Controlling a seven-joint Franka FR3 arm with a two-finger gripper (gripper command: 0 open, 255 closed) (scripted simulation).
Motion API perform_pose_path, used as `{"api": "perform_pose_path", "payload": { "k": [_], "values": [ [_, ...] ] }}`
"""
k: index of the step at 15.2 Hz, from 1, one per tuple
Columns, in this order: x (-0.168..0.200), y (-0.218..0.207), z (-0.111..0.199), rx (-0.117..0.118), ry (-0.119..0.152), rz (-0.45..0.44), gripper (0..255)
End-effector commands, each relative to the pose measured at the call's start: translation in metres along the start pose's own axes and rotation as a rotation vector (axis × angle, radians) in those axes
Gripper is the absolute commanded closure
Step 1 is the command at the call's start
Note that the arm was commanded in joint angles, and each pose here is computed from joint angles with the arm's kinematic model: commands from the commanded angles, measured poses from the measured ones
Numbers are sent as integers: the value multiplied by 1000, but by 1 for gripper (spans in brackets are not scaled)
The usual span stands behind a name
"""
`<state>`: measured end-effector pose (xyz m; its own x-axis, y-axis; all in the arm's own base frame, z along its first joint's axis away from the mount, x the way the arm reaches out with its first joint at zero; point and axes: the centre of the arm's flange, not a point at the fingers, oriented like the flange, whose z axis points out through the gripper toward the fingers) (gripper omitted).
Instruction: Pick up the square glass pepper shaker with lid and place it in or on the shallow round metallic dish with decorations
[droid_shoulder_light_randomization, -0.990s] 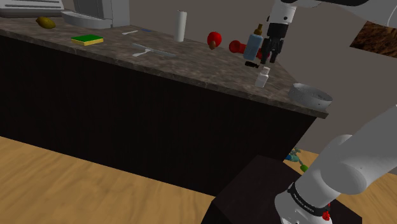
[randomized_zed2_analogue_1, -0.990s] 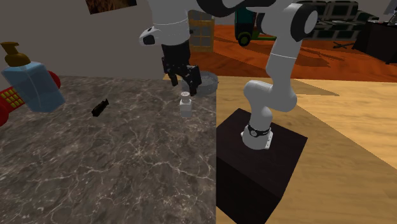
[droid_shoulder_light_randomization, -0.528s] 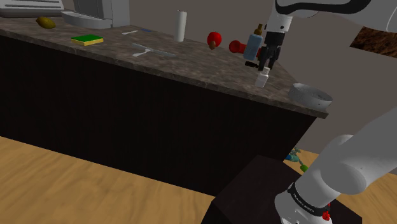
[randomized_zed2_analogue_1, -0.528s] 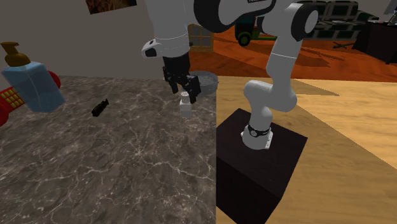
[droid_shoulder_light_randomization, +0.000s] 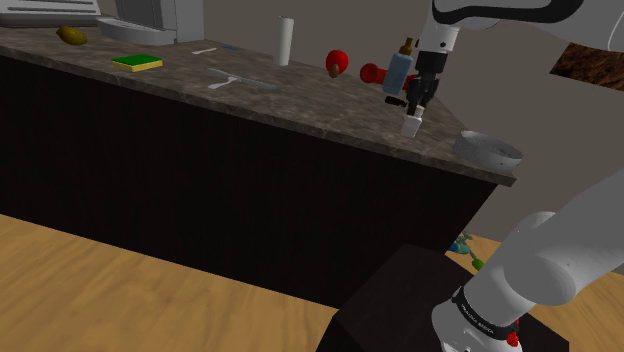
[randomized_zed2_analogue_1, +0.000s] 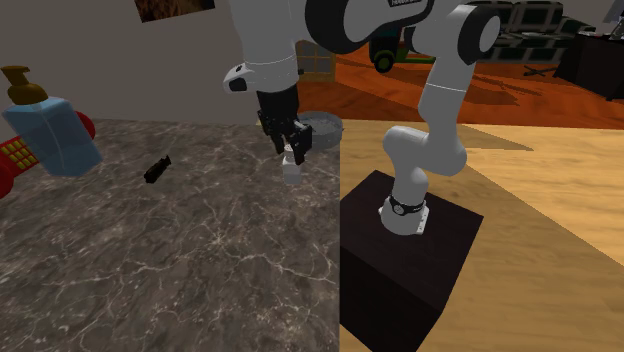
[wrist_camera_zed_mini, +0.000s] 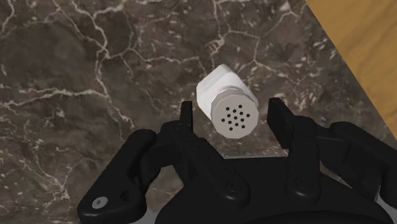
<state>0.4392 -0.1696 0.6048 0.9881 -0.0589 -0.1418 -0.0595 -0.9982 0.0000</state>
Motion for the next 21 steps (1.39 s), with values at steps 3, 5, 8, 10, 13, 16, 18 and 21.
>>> {"api": "perform_pose_path", "payload": {
  "k": [3, 5, 8, 10, 13, 16, 18, 21],
  "values": [
    [0, 0, 0, 0, 0, 0, 255],
    [0, 0, 0, 0, 0, 0, 255],
    [0, 0, 0, 0, 0, 0, 255],
    [-1, 0, -5, 0, 0, 0, 255],
    [-3, 0, -21, 0, 0, 0, 255],
    [-5, 0, -37, 0, 0, 0, 255],
    [-7, 0, -47, 0, 0, 0, 255],
    [-9, 0, -63, 0, 0, 0, 255]
  ]
}}
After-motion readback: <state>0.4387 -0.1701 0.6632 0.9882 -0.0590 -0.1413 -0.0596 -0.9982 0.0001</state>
